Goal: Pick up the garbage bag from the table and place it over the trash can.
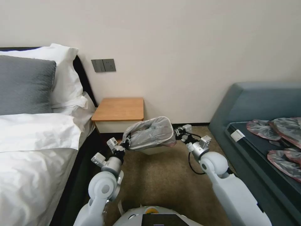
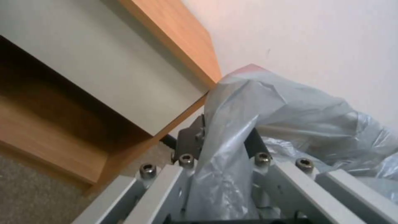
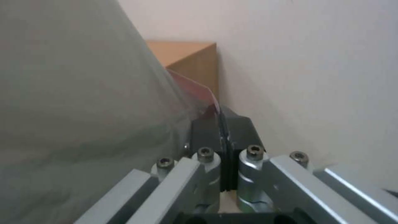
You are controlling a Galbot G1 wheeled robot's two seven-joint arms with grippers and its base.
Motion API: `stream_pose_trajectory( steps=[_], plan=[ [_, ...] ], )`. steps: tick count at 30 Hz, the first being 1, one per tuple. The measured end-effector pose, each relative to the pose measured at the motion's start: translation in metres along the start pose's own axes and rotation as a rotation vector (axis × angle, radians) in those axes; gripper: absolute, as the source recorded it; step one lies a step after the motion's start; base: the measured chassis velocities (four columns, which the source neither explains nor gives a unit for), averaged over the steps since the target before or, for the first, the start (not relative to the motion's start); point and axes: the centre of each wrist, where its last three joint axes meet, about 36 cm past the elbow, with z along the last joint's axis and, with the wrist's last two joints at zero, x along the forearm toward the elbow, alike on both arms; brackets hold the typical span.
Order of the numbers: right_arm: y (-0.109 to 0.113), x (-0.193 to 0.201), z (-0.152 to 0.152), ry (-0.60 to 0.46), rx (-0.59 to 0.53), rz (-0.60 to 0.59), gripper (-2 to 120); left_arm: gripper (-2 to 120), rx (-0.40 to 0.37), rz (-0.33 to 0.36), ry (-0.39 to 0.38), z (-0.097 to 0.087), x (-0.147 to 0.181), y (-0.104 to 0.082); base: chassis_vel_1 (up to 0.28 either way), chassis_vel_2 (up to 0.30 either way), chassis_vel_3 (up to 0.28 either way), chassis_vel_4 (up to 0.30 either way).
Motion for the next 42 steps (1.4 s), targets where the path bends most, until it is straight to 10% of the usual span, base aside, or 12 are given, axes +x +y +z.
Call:
stream_pose_trajectory(
  steps=[21, 42],
  plan=[
    [-0.002, 0.0, 0.019, 0.0, 0.114, 0.045, 0, 7, 0.005, 0.008, 0.001, 0.0, 0.004, -0.003, 0.0, 0.0, 0.0, 0.0],
    [-0.005, 0.028, -0.017, -0.049, -0.236, 0.053, 76, 7, -0.027, -0.051, -0.011, 0.005, 0.0, 0.008, 0.0, 0.0, 0.0, 0.0]
  ],
)
